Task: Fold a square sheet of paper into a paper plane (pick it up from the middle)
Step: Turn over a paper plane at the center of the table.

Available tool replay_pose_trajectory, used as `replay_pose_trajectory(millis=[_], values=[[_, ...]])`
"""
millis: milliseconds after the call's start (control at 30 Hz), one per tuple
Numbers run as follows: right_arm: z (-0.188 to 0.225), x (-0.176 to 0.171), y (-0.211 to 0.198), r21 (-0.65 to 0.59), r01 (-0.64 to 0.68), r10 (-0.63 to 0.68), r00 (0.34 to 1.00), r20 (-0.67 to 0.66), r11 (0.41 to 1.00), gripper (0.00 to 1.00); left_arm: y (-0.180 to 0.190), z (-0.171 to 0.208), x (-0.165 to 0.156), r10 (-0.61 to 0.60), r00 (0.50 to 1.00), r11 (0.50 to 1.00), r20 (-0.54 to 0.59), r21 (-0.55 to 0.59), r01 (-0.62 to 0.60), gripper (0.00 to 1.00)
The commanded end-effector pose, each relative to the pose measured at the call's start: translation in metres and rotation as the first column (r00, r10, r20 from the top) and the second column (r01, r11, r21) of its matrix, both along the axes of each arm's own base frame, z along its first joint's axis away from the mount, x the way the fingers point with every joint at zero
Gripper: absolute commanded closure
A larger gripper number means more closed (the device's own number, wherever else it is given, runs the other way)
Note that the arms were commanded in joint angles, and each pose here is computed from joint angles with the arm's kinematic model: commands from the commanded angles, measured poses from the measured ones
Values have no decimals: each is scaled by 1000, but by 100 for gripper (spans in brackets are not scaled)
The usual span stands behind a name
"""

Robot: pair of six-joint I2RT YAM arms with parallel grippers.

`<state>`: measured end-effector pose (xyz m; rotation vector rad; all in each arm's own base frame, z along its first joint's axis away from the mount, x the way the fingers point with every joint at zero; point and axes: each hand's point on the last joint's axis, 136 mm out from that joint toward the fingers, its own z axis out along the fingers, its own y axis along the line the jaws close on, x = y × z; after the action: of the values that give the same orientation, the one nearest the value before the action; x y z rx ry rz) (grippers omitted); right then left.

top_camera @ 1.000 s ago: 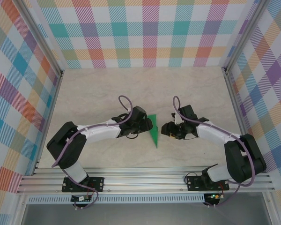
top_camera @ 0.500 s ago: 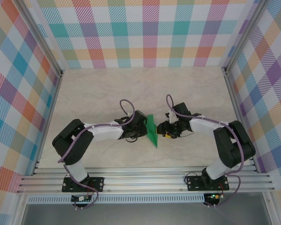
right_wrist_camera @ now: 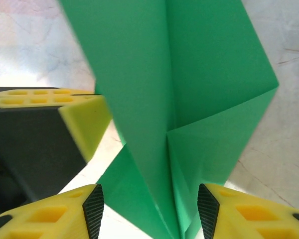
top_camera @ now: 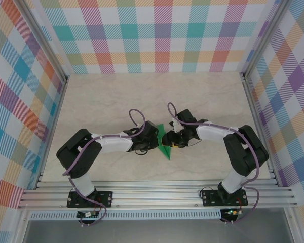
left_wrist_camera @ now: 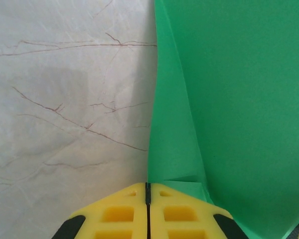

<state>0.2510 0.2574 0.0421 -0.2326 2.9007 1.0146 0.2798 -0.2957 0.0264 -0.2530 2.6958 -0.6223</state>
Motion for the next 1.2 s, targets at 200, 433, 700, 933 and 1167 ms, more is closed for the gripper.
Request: replay_pose_trajectory(millis=[200, 433, 700, 933, 1167], values=[[2, -1, 2, -38, -48, 49, 998, 35, 998, 44, -1, -2, -5, -11, 1000, 1000, -6, -1, 11, 94], [4, -8, 9, -54, -81, 84, 994, 70, 995, 44, 0, 1, -6, -6, 1000, 1000, -1, -11, 6, 94], [16, -12, 15, -19, -103, 105, 988, 116, 994, 42, -2, 0, -6, -11, 1000, 1000, -3, -13, 11, 94], [5, -14, 13, -64, -118, 124, 986, 109, 991, 40, -4, 2, -5, -10, 1000, 1000, 1, -28, 10, 94], [-10, -10, 5, -185, -105, 129, 984, 121, 977, 46, -6, 3, -4, -9, 1000, 999, 3, -33, 10, 93]])
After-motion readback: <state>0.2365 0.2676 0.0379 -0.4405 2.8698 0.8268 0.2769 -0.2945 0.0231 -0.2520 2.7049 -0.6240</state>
